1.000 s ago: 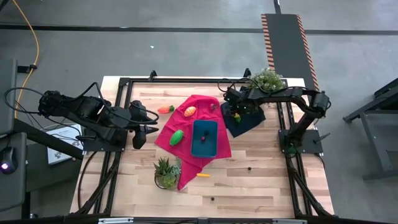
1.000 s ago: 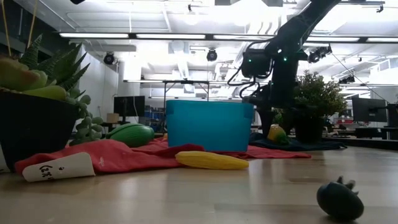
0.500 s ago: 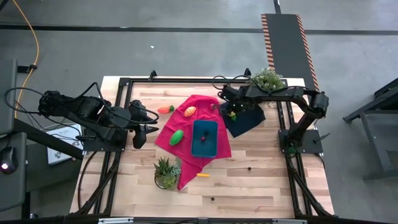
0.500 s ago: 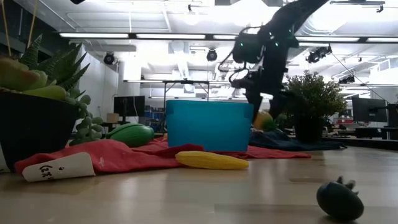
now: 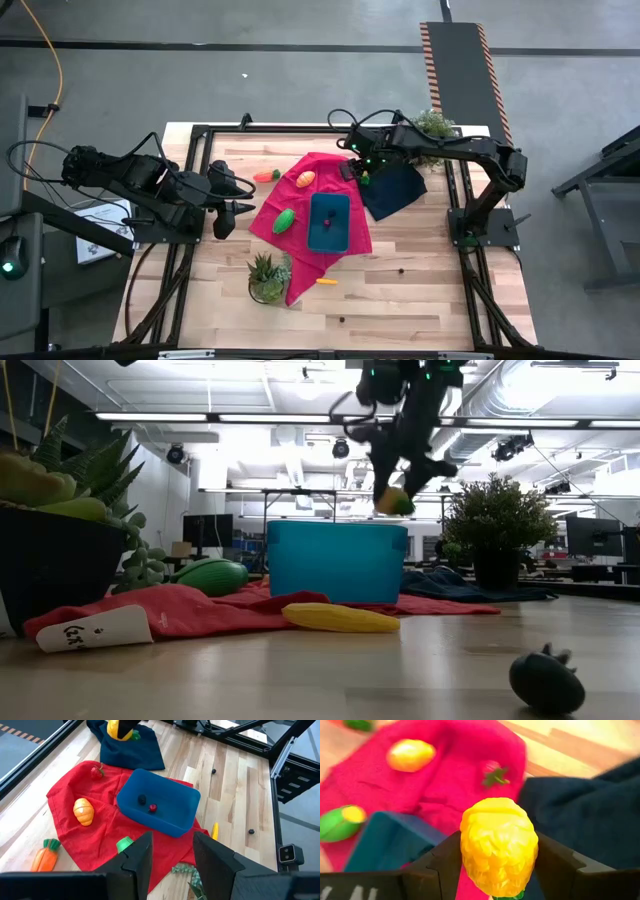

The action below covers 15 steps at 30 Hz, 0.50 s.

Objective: Pick and placing Produce into tupperware
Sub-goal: Put the pineapple into the blue bin

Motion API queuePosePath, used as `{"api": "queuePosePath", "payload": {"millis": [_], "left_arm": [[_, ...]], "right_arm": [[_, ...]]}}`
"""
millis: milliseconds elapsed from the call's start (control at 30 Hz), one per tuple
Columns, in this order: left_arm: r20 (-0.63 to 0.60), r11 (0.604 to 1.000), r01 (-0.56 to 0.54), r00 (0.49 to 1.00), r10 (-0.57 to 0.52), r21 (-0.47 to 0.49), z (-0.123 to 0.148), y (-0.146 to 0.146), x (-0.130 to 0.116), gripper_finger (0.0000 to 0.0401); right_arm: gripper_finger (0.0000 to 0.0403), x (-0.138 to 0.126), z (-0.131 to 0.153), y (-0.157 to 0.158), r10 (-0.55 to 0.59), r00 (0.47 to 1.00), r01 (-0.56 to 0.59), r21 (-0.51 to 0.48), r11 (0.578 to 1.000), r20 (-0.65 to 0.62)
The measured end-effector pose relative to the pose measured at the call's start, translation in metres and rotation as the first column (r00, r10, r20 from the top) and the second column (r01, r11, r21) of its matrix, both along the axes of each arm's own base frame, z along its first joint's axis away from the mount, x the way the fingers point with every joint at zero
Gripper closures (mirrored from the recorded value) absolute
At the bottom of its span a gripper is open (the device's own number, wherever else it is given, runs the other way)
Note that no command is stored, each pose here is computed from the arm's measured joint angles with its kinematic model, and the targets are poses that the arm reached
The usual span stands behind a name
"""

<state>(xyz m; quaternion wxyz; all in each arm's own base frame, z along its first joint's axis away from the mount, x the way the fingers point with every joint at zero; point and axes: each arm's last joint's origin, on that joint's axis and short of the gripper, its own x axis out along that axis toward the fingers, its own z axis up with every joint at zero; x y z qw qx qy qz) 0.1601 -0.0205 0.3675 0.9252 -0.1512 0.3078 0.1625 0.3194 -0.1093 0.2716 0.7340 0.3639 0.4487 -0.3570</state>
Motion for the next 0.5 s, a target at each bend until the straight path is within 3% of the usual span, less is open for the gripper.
{"api": "queuePosePath", "payload": {"millis": [233, 500], "left_arm": [[0.0, 1.0, 0.002, 1.0, -0.002, 0.001, 0.0, 0.0, 0.0, 0.0272], [0.0, 1.0, 0.003, 1.0, -0.003, 0.0, 0.0, 0.0, 0.0, 0.0272]], "right_arm": [[0.021, 0.013, 0.034, 0.015, 0.085, 0.992, -0.081, -0.049, 0.996, 0.092], [0.021, 0.022, 0.054, 0.037, 0.222, 0.965, -0.209, -0.096, 0.973, 0.142]]}}
